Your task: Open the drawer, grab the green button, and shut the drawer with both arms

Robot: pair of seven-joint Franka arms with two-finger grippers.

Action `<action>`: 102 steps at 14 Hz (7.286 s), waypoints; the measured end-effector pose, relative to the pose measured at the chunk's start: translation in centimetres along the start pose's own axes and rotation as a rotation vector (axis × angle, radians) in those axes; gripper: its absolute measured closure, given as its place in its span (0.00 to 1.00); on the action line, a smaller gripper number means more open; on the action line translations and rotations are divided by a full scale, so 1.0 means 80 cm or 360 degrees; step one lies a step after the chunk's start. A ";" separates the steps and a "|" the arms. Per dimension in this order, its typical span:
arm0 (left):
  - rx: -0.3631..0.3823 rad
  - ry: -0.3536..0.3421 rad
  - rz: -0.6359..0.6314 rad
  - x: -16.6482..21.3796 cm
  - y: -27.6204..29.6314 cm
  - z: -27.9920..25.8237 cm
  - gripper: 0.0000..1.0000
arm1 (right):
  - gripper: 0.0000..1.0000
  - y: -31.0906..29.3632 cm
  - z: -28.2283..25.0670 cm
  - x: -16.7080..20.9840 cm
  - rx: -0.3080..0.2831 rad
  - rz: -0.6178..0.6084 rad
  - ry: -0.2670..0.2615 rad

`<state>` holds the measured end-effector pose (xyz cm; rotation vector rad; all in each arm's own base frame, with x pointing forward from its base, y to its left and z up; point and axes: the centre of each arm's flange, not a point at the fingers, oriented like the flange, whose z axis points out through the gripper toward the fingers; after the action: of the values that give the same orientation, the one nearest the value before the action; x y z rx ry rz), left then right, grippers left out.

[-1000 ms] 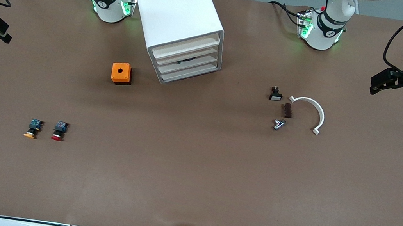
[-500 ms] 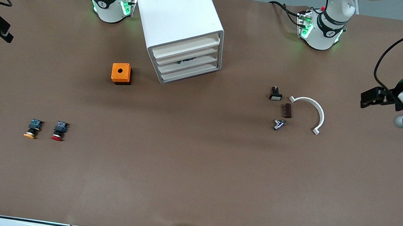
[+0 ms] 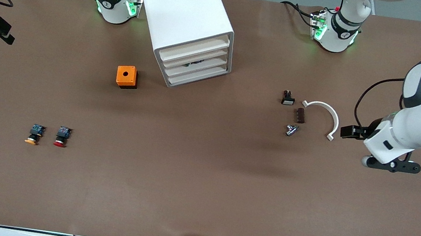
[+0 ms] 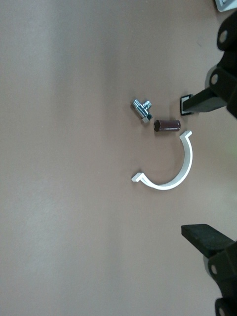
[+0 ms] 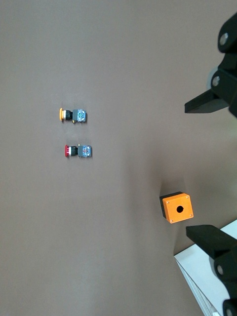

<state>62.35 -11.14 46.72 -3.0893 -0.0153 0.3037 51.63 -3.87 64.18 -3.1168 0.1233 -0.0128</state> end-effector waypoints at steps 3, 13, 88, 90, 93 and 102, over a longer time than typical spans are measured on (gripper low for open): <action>-0.0003 -0.0080 -0.0094 0.007 0.049 0.039 0.00 | 0.00 0.000 -0.001 -0.001 0.0000 0.0000 0.0002; 0.0153 -0.0149 -0.0782 -0.020 0.256 0.148 0.00 | 0.00 -0.004 -0.005 -0.002 0.0002 -0.0011 0.0031; -0.0164 -0.0359 -0.2352 0.081 0.104 0.071 0.00 | 0.00 -0.584 0.408 -0.161 -0.0013 0.1357 -0.0027; -0.0189 -0.0263 -0.2212 0.072 0.092 0.037 0.00 | 0.00 -0.599 0.426 -0.164 -0.0029 0.1382 -0.0025; -0.0222 -0.0166 -0.1950 0.060 0.070 -0.002 0.00 | 0.00 -0.618 0.447 -0.170 -0.0058 0.1397 -0.0018; -0.0165 -0.0116 -0.1131 0.051 0.059 0.003 0.00 | 0.07 -0.644 0.467 -0.181 -0.0075 0.1434 -0.0010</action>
<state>66.33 -15.83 45.54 -2.9097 -1.1180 0.3780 41.61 49.40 27.92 -2.7906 1.4887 0.0157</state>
